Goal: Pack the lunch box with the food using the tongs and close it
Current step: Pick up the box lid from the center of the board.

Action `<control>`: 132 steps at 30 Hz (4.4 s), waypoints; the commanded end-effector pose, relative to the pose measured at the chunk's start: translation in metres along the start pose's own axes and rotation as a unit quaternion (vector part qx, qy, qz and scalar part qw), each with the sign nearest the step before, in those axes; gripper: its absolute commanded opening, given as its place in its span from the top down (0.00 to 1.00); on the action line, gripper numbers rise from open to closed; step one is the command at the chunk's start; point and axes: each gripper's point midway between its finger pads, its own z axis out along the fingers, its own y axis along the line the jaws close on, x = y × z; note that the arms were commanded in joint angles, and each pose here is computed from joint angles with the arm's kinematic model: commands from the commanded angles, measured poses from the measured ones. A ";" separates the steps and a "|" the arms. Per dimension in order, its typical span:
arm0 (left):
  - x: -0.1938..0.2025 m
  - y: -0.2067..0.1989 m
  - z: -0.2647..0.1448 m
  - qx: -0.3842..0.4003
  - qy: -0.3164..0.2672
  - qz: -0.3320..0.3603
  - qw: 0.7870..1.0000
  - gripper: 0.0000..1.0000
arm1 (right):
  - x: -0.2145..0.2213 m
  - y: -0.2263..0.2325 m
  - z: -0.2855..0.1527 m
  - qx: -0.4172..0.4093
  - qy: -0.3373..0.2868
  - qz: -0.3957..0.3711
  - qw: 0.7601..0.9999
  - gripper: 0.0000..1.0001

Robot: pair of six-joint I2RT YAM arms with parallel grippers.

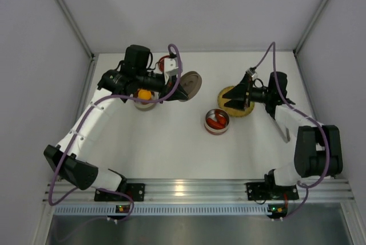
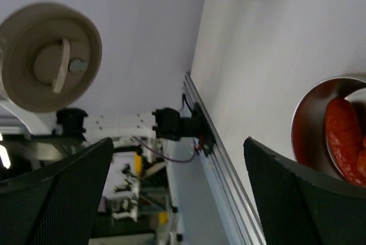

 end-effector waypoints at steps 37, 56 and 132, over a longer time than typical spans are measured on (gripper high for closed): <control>-0.013 -0.002 0.018 -0.003 -0.040 0.041 0.998 1.00 | 0.005 0.105 0.094 -0.207 0.075 0.050 0.974 0.38; -0.005 -0.002 0.018 -0.010 -0.030 0.043 0.999 1.00 | 0.011 0.129 0.088 -0.229 0.093 0.026 0.968 0.94; 0.023 -0.008 -0.138 -0.099 -0.128 -0.100 0.982 0.23 | 0.034 0.045 0.026 0.301 0.211 -0.596 0.714 1.00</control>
